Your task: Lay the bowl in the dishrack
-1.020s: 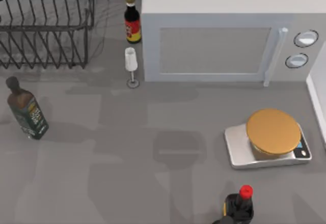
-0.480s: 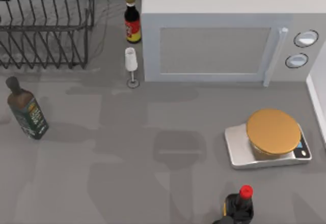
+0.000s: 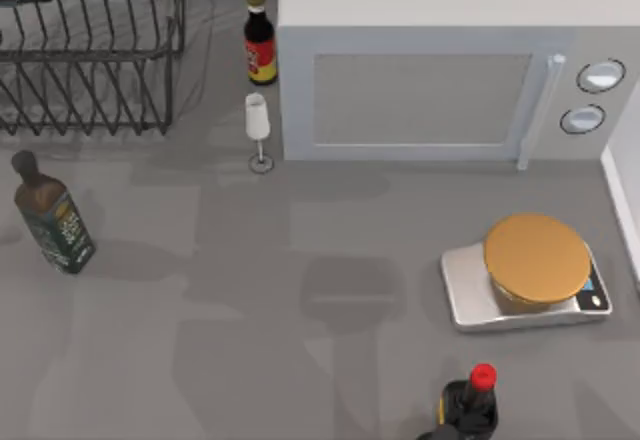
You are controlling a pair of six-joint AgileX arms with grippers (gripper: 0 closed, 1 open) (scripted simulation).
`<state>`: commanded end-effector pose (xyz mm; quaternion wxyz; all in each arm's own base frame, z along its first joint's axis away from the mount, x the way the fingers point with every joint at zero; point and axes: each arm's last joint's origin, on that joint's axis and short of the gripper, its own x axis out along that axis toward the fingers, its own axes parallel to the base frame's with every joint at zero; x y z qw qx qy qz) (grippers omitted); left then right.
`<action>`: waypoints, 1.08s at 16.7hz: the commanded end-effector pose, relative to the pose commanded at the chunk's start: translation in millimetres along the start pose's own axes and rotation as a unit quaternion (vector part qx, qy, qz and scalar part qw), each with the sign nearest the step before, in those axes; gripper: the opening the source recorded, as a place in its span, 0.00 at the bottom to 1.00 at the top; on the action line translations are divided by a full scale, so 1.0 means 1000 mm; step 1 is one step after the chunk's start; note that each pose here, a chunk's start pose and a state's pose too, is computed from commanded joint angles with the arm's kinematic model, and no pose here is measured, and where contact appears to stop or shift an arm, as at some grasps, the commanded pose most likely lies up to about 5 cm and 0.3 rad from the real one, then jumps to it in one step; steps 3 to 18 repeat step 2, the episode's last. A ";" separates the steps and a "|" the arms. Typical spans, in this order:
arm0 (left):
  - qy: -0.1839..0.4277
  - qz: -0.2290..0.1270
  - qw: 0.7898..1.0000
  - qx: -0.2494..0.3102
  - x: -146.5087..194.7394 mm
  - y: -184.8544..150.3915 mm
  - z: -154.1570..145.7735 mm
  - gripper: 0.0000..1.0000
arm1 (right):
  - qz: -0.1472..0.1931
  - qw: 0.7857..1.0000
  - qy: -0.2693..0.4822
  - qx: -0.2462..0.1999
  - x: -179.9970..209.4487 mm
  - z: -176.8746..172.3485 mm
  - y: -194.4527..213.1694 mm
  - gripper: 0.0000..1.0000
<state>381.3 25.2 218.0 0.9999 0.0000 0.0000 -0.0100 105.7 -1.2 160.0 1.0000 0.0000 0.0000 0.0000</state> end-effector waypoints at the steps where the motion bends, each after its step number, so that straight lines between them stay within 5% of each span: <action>1: 0.000 0.000 1.000 0.000 0.000 0.000 0.000 1.00 | 0.000 1.000 0.000 0.000 0.000 0.000 0.000 1.00; 18: 0.000 0.000 1.000 0.000 0.000 0.000 0.000 1.00 | 0.000 1.000 0.000 0.000 0.000 0.000 0.000 1.00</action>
